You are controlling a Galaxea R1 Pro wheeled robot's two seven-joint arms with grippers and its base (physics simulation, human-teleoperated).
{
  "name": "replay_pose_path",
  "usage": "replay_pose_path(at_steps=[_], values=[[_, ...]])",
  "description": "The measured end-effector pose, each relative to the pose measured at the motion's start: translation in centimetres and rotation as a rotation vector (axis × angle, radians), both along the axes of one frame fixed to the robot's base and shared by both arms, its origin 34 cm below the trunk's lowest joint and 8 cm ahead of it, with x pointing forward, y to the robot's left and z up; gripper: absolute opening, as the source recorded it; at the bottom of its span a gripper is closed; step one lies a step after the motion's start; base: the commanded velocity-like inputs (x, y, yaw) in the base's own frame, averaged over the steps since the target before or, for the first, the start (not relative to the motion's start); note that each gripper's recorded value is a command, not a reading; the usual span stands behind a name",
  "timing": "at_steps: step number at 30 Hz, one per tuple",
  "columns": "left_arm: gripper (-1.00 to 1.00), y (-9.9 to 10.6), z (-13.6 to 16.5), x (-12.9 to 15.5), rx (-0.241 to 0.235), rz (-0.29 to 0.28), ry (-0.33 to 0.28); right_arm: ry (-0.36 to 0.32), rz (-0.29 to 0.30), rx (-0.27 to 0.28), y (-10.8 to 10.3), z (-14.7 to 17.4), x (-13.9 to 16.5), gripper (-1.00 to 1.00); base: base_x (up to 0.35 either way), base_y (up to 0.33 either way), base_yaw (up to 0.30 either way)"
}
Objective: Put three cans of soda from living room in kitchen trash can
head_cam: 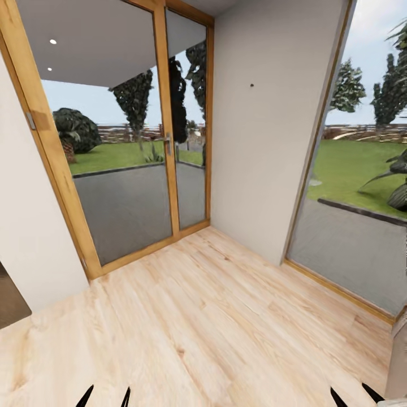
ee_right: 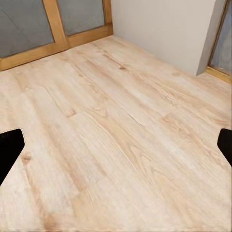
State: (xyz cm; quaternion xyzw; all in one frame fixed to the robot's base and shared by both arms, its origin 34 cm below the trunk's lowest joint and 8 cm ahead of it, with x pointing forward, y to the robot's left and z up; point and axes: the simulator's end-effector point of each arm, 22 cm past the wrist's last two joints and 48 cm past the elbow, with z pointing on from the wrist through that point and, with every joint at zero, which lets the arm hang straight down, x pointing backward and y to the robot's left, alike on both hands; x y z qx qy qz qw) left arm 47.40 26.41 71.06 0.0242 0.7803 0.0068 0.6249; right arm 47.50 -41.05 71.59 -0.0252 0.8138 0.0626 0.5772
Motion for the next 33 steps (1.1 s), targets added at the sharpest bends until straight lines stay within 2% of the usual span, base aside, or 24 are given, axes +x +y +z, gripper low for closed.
replay_pose_path(at_steps=[9, 15, 33], values=[[1.0, -0.02, -0.39, -0.13, 0.0, -0.001, 0.012, 0.011, 0.0, 0.001, 0.06, -0.41, -0.13, 1.0, -0.293, 0.0, 0.066], [1.0, -0.02, -0.38, -0.12, 0.0, -0.001, 0.012, 0.012, -0.003, 0.006, 0.23, -0.52, -0.16, 1.0, -0.05, 0.0, 0.105], [1.0, -0.11, -0.49, -0.17, -0.001, -0.004, 0.015, 0.013, -0.007, 0.021, 0.94, -0.8, -0.24, 1.0, -0.01, 0.004, 0.246]])
